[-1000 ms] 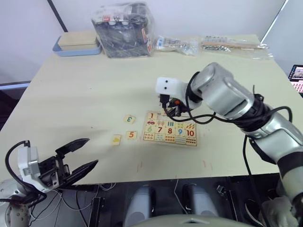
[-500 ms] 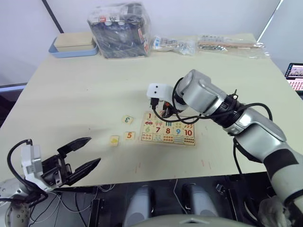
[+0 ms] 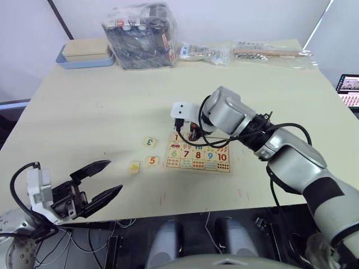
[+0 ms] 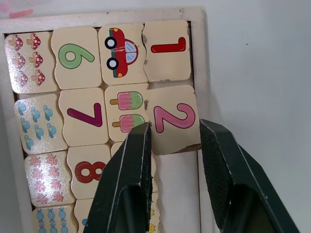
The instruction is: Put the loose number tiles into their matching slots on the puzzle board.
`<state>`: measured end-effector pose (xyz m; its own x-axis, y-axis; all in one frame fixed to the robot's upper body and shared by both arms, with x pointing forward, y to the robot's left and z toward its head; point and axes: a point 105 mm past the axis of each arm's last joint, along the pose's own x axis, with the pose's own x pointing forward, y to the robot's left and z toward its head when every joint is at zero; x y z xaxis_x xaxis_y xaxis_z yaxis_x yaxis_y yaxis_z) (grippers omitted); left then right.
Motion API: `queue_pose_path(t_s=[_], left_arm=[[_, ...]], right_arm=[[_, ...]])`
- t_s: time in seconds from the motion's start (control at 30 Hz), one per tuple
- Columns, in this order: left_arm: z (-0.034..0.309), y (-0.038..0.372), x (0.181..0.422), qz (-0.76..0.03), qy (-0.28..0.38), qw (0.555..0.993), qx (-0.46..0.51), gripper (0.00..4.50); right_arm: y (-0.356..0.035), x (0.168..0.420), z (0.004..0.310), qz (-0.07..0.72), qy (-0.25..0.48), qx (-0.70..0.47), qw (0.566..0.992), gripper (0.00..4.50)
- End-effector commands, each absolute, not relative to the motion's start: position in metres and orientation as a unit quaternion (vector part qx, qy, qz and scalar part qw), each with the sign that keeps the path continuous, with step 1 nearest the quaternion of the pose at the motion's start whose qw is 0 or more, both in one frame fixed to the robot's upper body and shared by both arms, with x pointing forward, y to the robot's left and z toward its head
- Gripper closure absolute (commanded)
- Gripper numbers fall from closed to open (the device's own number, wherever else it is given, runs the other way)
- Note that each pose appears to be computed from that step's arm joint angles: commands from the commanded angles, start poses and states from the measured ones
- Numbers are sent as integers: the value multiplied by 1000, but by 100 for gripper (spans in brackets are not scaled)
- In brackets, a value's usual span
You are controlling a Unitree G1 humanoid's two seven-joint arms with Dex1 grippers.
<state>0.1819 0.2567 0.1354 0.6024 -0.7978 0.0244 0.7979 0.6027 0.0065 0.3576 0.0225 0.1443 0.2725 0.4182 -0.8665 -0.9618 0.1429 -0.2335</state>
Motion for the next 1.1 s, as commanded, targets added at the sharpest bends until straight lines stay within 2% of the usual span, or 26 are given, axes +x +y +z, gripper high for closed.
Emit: queue_pose_path(t_s=[0.03, 1.1], left_arm=[[140, 252, 180, -453, -18, 892, 3, 0], [135, 255, 175, -445, -10, 896, 1, 0]], right_arm=[[32, 360, 160, 506, 300, -429, 686, 360], [33, 364, 151, 503, 307, -438, 679, 360]])
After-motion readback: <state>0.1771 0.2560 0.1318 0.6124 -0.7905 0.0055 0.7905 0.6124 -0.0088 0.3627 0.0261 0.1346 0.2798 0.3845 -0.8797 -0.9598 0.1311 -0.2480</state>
